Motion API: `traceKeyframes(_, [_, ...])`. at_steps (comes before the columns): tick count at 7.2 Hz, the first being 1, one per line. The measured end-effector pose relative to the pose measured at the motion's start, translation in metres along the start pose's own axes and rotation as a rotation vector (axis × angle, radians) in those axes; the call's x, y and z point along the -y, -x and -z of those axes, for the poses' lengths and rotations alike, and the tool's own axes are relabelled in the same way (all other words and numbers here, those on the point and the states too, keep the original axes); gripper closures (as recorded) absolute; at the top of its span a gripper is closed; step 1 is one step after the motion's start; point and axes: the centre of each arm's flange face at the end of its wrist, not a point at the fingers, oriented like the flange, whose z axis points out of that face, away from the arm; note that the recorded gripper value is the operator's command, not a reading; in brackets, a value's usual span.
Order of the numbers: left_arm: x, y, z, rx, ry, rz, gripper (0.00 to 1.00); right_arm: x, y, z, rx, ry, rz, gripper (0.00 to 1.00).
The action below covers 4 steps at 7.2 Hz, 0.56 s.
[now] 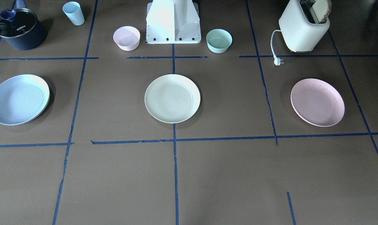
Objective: Stack three plates with pink and blue
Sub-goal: 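Move the left gripper to the rim of the pink plate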
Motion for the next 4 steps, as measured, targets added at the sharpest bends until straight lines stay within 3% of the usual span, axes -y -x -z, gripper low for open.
traceKeyframes(3, [-0.013, -0.031, -0.098, -0.004, -0.044, 0.129, 0.00, 0.000, 0.000, 0.000, 0.003, -0.001, 0.001, 0.00])
traceKeyframes(4, [-0.018, -0.041, -0.116, -0.009, -0.033, 0.163, 0.08, 0.000, 0.000, 0.000, 0.003, -0.001, 0.001, 0.00])
